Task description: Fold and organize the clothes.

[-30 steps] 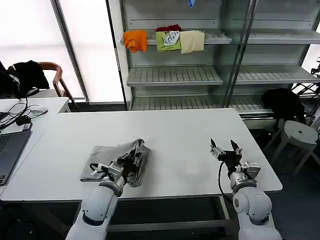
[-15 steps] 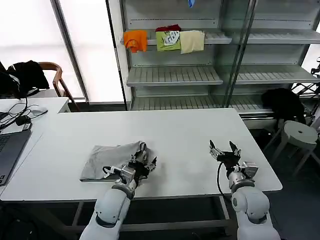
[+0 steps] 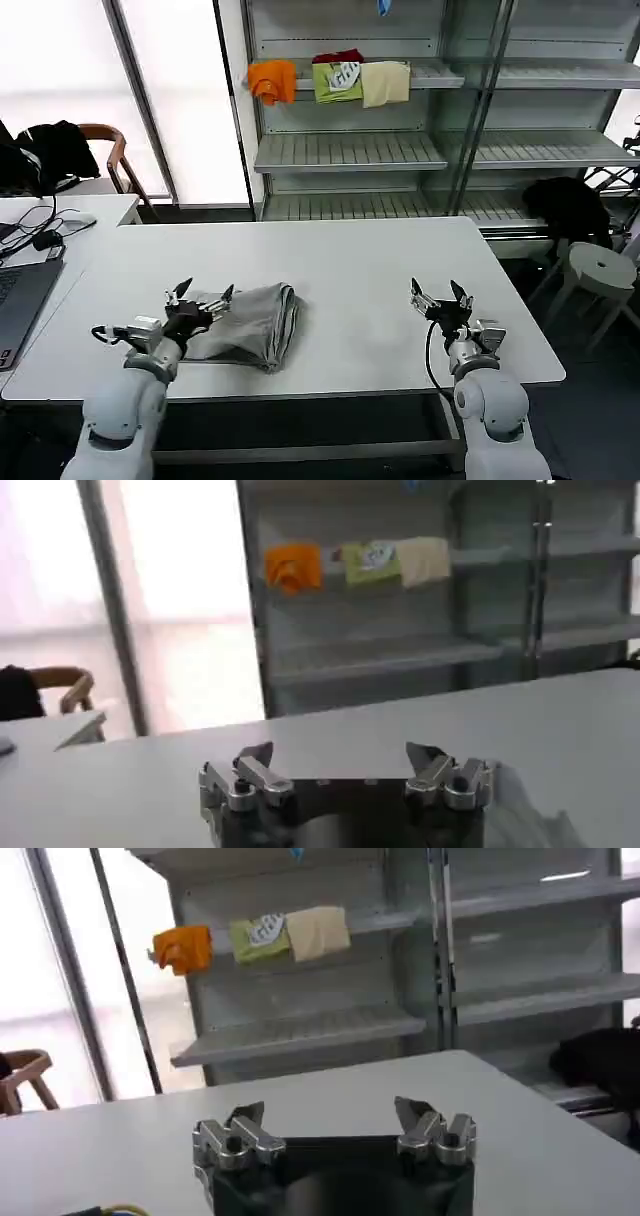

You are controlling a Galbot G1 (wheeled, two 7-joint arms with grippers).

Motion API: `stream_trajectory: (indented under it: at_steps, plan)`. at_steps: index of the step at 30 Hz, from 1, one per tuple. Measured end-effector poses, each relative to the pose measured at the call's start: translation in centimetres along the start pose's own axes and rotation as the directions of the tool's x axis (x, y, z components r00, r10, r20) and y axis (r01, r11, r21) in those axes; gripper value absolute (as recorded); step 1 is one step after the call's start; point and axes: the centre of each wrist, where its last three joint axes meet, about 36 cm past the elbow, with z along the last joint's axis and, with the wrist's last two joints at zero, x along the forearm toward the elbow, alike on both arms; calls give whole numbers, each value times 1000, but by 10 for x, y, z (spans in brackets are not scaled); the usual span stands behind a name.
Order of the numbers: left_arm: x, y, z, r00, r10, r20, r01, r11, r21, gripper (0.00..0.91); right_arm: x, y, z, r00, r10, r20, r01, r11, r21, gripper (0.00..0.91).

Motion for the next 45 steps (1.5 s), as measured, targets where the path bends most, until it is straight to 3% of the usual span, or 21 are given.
stream_trajectory:
  at_steps: [14,15,16,18,21,23,24,25,26,45]
  plan:
    - [-13,38,44,988,-97,-124,105,993,58,907,4,0,4,1000,7,-13,-7,1000,5,907]
    - [-14,39,47,986,-100,-132,109,992,60,877,4,-1,5,1000,8,-14,-8,1000,5,907]
    - [-15,41,51,985,-102,-142,112,992,64,675,4,-1,5,1000,9,-14,-8,1000,5,907]
    - [-15,43,56,982,-107,-158,119,991,68,474,5,-1,6,1000,10,-16,-10,1000,6,907]
    - [-16,45,61,978,-111,-176,127,988,83,474,5,-1,7,1000,10,-18,-10,1000,5,907]
    - [-17,46,64,976,-109,-187,128,987,94,393,5,0,7,1000,10,-19,-10,1000,4,907]
    - [-17,46,65,976,-108,-191,128,987,99,242,6,0,8,1000,11,-19,-11,1000,4,907]
    - [-17,46,67,975,-105,-196,127,986,104,191,6,0,8,1000,11,-20,-11,1000,4,907]
    - [-17,46,68,974,-103,-201,127,986,109,30,6,0,8,1000,12,-20,-12,1000,4,907]
    - [-17,39,78,980,-55,-194,85,985,150,10,10,-1,5,1000,23,-11,-23,1000,7,907]
